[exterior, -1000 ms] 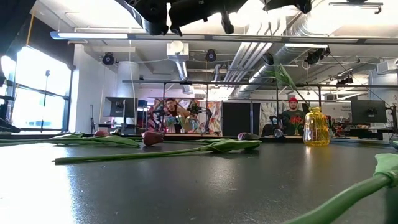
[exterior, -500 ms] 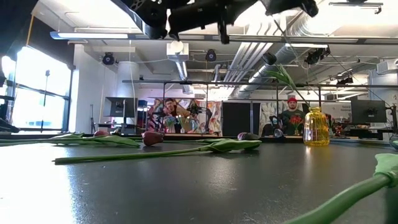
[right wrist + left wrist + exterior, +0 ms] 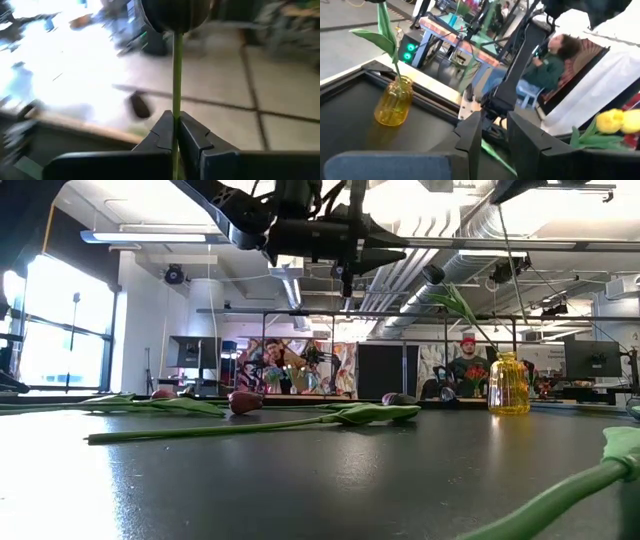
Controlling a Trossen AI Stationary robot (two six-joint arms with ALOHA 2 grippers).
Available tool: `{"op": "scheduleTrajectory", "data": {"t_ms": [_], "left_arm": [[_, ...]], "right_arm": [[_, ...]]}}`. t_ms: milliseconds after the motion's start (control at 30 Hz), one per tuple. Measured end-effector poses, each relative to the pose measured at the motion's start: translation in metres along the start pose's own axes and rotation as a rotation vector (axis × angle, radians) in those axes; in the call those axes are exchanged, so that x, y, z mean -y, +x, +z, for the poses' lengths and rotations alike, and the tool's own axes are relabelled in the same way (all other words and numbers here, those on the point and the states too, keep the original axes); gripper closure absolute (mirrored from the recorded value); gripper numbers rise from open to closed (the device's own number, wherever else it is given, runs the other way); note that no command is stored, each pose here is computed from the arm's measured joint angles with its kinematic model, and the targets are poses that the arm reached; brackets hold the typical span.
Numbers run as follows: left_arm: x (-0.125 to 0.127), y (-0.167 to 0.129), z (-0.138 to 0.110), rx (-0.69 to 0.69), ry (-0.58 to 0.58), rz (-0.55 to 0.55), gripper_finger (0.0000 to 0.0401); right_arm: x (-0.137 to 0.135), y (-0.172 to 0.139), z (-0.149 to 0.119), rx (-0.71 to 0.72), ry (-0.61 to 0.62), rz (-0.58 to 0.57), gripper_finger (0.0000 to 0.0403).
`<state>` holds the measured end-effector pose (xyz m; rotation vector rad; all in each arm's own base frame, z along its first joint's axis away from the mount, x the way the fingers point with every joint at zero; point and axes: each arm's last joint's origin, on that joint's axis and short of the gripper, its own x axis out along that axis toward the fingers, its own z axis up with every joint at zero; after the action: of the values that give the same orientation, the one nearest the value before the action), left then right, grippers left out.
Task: Sort flowers into vase by color
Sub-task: Put the middle left black flower into the yellow vase
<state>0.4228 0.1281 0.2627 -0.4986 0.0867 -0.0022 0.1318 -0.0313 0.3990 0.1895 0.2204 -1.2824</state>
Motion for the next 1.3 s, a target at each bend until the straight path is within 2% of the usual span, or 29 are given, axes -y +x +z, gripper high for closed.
{"op": "scheduleTrajectory", "data": {"t_ms": [100,400,667,933,1033,1300], "left_arm": [[0.000,0.000,-0.001,-0.012,0.033,0.006,0.0322],[-0.004,-0.001,0.000,-0.011,0.092,0.024,0.0322],[-0.005,-0.002,0.001,-0.008,0.101,0.030,0.0322],[-0.006,-0.002,-0.001,-0.021,0.132,0.035,0.0323],[-0.009,-0.002,-0.003,-0.050,0.161,0.049,0.0323],[-0.024,-0.008,-0.002,-0.092,0.134,0.104,0.0323]], "right_arm": [[0.005,0.004,0.002,0.050,0.002,-0.097,0.0402],[0.000,0.036,0.003,0.072,0.037,-0.329,0.0402],[-0.015,0.064,0.004,0.107,0.081,-0.438,0.0403],[-0.018,0.091,-0.002,0.091,0.088,-0.538,0.0403],[-0.019,0.099,-0.005,0.084,0.092,-0.562,0.0403],[-0.025,0.116,-0.012,0.052,0.049,-0.597,0.0402]]}}
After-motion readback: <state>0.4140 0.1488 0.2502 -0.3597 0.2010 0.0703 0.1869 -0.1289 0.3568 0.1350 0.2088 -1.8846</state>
